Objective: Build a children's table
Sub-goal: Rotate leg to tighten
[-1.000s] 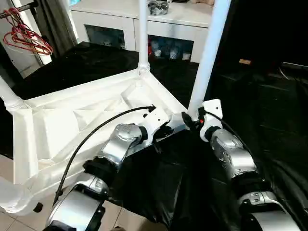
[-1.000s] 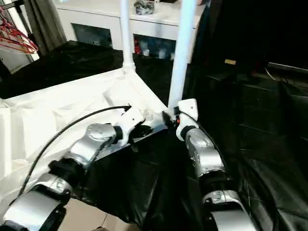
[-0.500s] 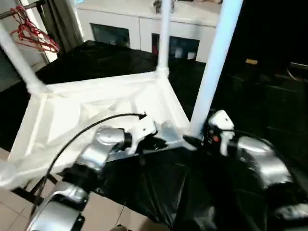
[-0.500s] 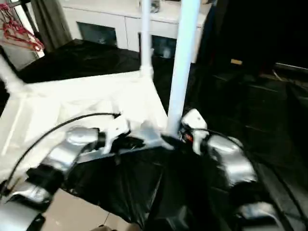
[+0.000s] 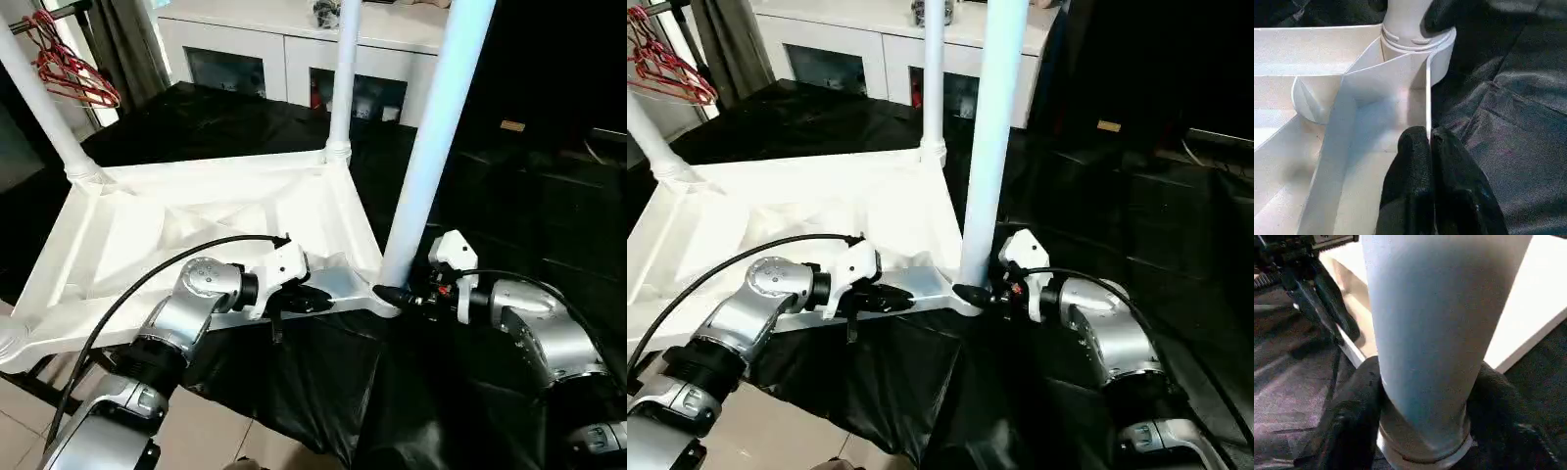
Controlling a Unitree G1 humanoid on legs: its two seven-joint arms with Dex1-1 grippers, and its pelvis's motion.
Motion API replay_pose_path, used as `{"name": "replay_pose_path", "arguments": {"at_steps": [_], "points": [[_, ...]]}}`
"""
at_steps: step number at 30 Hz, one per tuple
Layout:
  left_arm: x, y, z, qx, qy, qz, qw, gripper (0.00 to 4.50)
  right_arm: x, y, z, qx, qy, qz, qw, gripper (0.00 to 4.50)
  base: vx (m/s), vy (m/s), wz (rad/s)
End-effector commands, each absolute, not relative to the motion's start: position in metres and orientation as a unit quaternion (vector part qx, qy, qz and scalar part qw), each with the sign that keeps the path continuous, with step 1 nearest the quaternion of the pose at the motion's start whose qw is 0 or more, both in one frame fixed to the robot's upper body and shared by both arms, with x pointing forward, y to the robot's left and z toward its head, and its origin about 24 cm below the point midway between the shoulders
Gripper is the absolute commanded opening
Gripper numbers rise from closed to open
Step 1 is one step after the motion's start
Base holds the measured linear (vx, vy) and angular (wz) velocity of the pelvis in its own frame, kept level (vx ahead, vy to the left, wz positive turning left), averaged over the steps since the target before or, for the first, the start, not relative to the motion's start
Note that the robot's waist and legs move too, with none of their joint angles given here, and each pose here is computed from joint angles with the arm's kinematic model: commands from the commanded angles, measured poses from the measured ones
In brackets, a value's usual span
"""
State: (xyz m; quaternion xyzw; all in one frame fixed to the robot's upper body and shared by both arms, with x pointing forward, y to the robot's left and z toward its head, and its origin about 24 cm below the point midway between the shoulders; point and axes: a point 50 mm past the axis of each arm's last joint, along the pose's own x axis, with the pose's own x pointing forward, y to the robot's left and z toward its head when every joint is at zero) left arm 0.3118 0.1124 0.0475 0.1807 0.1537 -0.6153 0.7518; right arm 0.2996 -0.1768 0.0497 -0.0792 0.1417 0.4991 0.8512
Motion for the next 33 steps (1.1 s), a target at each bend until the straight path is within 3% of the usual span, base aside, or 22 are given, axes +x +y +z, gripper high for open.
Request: {"name": "replay_pose_path", "arguments": {"at_steps": [1,8,13,14,18,22,26,27,30,33], "points": [[0.313,0.109,0.057,0.19,0.129,-0.621,0.75,0.0,0.294,-0.169,0.044,-0.073,0.155,0.527,0.832,2.21,0.0,0.0,0.0],[0.312,0.108,0.055,0.186,0.131,-0.62,0.751,0.0,0.289,-0.165,0.04,-0.059,0.162,0.534,0.827,2.04,0.0,0.0,0.0],[0.318,0.103,0.054,0.176,0.135,-0.589,0.777,0.0,0.286,-0.159,0.028,-0.034,0.177,0.514,0.839,2.02,0.0,0.0,0.0],[0.321,0.101,0.054,0.177,0.135,-0.576,0.786,0.0,0.287,-0.158,0.024,-0.038,0.18,0.496,0.849,2.02,0.0,0.0,0.0],[0.337,0.083,0.054,0.176,0.145,-0.503,0.833,0.0,0.307,-0.148,0.003,-0.021,0.205,0.311,0.928,2.01,-0.014,0.003,-0.01],[0.343,0.058,0.058,0.168,0.135,-0.48,0.85,0.0,0.315,-0.133,-0.006,0.02,0.227,0.207,0.951,2.01,-0.014,0.003,-0.01],[0.342,0.036,0.063,0.179,0.116,-0.492,0.844,0.0,0.319,-0.105,-0.001,0.011,0.204,0.224,0.953,2.01,0.0,0.0,0.0],[0.342,0.035,0.063,0.183,0.114,-0.494,0.842,0.0,0.32,-0.103,0.0,0.008,0.2,0.226,0.953,2.01,0.0,0.0,0.0],[0.342,0.034,0.063,0.183,0.114,-0.496,0.841,0.0,0.323,-0.1,0.005,0.016,0.183,0.234,0.955,2.7,0.0,0.0,0.0],[0.342,0.04,0.061,0.186,0.117,-0.496,0.84,0.0,0.326,-0.106,0.009,0.033,0.179,0.225,0.957,2.79,0.0,0.0,0.0]]}}
